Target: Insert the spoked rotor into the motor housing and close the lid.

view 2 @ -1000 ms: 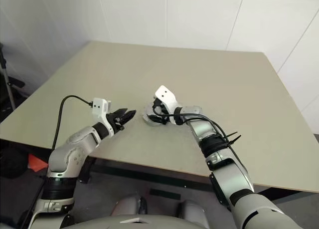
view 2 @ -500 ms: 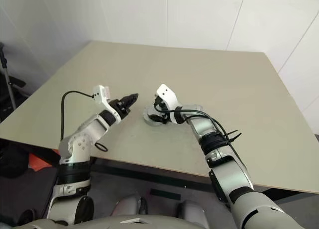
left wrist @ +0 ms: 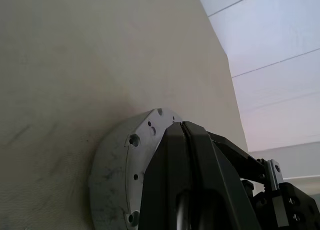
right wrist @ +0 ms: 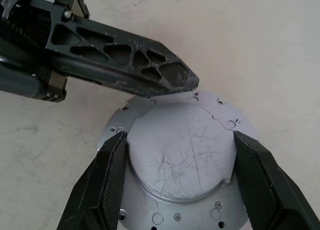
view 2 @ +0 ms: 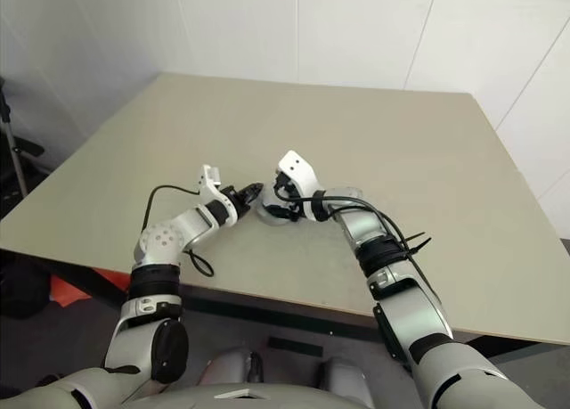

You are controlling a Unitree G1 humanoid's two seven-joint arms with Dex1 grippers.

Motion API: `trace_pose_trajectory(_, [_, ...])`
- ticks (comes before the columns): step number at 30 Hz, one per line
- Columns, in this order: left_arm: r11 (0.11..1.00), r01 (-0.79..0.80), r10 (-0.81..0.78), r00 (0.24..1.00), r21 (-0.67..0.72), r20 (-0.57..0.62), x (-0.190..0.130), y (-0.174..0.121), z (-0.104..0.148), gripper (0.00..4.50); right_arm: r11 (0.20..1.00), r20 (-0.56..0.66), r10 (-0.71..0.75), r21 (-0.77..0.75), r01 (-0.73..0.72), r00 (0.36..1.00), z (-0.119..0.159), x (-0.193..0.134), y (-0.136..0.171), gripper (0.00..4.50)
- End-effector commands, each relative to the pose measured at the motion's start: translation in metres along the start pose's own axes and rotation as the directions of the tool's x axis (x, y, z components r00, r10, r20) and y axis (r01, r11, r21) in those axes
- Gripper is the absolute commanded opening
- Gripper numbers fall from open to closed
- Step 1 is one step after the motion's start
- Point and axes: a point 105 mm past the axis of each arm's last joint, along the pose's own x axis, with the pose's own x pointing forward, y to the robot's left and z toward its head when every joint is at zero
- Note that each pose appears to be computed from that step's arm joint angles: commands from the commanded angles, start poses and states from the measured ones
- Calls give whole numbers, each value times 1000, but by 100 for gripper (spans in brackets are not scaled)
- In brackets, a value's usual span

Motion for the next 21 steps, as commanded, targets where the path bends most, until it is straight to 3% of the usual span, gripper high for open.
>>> trace_pose_trajectory(1, [997, 14, -11, 999, 80, -37, 4, -13, 2, 1, 997, -159, -53, 47, 61, 986, -48, -5, -5, 318])
trace_pose_trajectory(8, [987, -143, 151, 979, 66, -137, -1, 10, -7, 1, 996, -111, -62, 58, 69, 992, -34, -5, -7, 318])
trace_pose_trajectory(13, [996, -93, 93, 981, 10, -169, -5, 5, -9, 1, 996, -112, -63, 61, 70, 992, -34, -6, -8, 318])
trace_pose_trajectory(17, [996, -85, 84, 981, 3, -173, -6, 4, -9, 0, 998, -114, -50, 44, 55, 992, -32, -6, -8, 444])
trace_pose_trajectory(21, [997, -82, 78, 981, -14, -177, -7, 4, -11, 0, 999, -67, -21, 49, 24, 998, -23, -6, -2, 448])
